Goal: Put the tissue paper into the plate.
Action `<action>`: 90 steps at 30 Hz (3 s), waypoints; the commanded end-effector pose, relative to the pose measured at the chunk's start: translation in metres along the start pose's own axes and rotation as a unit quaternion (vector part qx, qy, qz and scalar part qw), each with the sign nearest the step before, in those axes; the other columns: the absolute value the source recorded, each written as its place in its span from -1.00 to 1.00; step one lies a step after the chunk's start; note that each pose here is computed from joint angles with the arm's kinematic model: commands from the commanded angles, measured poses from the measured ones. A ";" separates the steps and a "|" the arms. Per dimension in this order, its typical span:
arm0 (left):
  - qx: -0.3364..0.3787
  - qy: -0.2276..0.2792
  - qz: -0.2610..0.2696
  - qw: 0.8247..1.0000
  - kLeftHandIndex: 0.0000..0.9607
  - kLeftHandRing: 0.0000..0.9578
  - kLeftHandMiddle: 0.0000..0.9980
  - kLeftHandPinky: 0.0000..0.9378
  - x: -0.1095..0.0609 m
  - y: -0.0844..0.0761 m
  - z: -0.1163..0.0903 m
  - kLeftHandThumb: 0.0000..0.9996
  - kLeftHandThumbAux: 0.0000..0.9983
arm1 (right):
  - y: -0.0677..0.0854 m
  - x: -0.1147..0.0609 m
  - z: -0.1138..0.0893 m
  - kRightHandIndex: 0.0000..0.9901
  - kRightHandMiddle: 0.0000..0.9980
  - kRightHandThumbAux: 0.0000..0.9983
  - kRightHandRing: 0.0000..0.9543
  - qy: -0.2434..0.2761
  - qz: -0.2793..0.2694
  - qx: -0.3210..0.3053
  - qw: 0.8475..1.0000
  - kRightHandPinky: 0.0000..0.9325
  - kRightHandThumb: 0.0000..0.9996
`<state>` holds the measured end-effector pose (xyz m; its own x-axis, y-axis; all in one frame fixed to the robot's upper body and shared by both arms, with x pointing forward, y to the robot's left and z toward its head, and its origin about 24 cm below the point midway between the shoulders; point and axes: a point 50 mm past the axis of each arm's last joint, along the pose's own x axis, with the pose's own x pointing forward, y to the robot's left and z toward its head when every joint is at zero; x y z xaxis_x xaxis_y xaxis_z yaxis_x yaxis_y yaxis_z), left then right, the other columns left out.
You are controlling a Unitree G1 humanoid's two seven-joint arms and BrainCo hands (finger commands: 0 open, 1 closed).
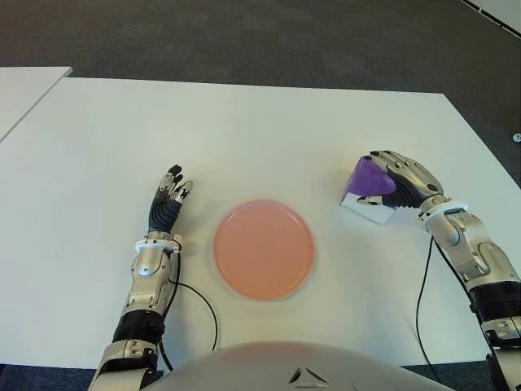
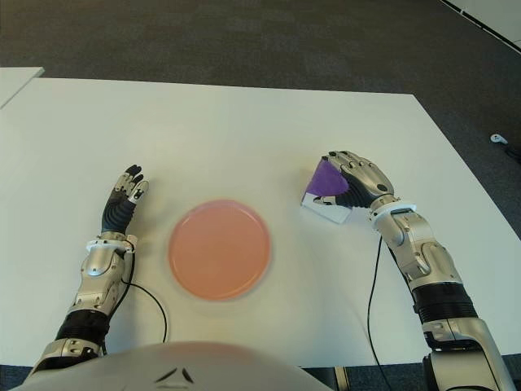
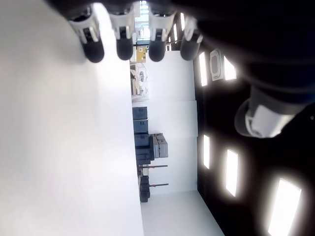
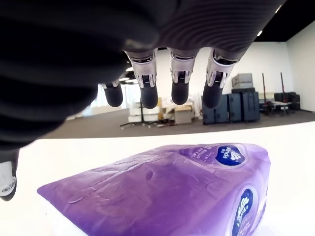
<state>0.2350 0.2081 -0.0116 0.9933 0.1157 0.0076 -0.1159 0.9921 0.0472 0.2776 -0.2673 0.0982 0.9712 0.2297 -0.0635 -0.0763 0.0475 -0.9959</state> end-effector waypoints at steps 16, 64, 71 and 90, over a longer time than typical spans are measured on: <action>0.011 0.042 0.006 0.999 -1.00 -1.00 -1.00 -1.00 -0.010 0.003 -0.015 -1.00 -0.08 | 0.007 0.008 -0.009 -1.00 -1.00 -0.14 -1.00 0.033 0.019 0.006 0.999 -1.00 -0.59; 0.015 0.037 0.004 0.999 -1.00 -1.00 -1.00 -1.00 -0.012 0.007 -0.014 -1.00 -0.08 | 0.065 0.009 -0.006 -1.00 -1.00 -0.16 -1.00 0.014 0.080 -0.015 0.997 -1.00 -0.75; 0.017 0.038 0.001 0.999 -1.00 -1.00 -1.00 -1.00 -0.013 0.007 -0.014 -1.00 -0.07 | 0.070 0.006 -0.004 -1.00 -1.00 -0.16 -1.00 0.004 0.079 -0.018 0.997 -1.00 -0.75; 0.015 0.039 0.000 0.999 -1.00 -1.00 -1.00 -1.00 -0.014 0.007 -0.013 -1.00 -0.09 | 0.118 -0.022 0.008 -1.00 -1.00 -0.14 -1.00 -0.017 0.125 -0.057 0.990 -1.00 -0.72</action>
<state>0.2299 0.2126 -0.0113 0.9931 0.1172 0.0067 -0.1174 0.9901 0.0774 0.2774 -0.2647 0.0324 0.9663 0.2379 -0.0986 -0.0927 -0.0357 -0.9951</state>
